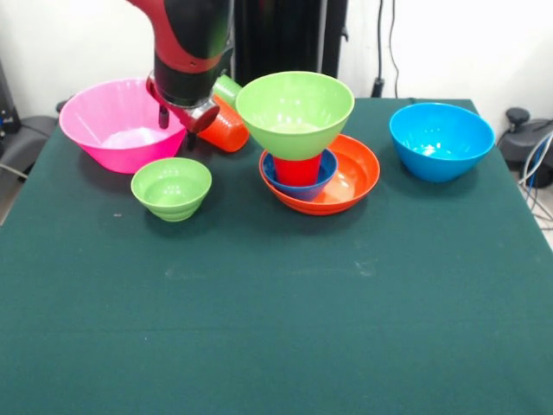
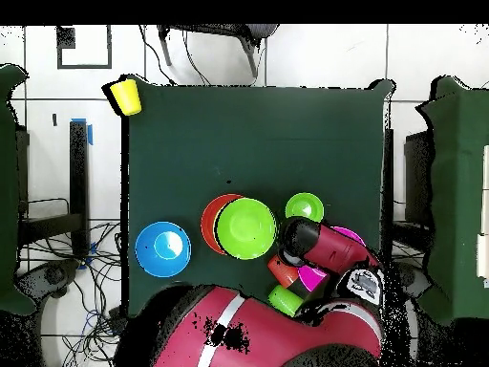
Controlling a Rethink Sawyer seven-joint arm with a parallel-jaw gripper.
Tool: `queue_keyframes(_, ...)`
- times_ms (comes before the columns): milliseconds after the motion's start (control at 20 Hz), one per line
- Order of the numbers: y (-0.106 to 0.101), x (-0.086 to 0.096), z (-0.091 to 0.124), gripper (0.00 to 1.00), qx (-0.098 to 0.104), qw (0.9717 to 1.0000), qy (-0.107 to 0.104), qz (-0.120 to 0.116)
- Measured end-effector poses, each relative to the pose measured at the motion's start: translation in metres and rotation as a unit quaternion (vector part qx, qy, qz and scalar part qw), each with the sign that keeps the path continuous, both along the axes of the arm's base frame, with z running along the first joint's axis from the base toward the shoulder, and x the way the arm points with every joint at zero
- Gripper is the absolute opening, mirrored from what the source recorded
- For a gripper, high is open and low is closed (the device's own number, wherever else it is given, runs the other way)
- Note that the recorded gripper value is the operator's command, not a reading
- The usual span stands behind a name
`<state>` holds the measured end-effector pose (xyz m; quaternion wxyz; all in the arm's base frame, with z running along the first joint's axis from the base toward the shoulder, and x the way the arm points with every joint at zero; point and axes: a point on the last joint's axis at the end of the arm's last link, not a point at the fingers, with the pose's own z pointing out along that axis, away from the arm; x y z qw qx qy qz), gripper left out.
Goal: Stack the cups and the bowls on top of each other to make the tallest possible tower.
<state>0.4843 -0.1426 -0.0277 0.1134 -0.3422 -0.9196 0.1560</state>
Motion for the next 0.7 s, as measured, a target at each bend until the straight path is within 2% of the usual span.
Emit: queue_keyframes(700,0.0044,-0.0083,-0.0113,1.00,0.003,0.9999,0.013,0.002)
